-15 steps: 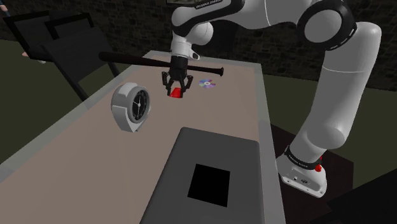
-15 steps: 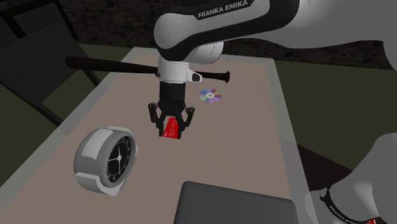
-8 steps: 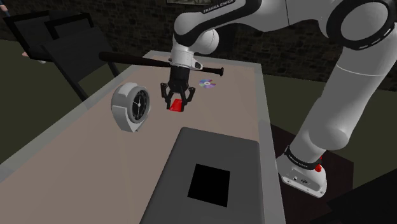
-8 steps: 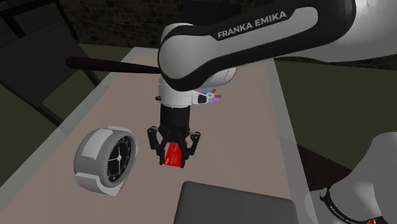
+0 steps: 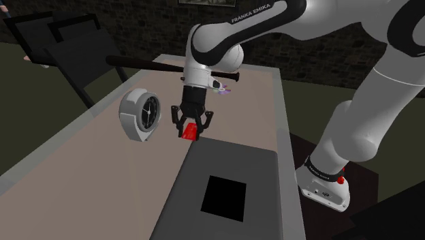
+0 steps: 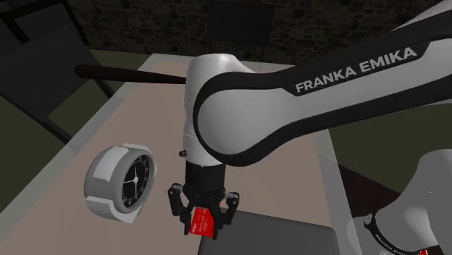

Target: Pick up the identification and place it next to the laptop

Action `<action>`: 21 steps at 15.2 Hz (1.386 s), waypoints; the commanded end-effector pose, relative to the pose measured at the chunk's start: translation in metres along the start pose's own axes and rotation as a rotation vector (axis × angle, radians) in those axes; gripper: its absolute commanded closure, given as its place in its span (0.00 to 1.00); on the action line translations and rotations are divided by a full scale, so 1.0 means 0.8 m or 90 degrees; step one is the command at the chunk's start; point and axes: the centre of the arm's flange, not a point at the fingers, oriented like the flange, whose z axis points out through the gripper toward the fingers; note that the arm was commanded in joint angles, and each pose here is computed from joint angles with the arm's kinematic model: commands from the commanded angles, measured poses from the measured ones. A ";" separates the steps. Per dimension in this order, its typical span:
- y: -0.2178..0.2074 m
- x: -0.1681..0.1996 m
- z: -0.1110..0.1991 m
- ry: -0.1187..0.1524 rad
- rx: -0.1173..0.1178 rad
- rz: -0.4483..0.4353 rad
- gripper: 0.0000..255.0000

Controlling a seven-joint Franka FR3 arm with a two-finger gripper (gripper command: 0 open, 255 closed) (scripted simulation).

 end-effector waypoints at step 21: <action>0.125 -0.289 0.186 0.000 0.000 0.000 1.00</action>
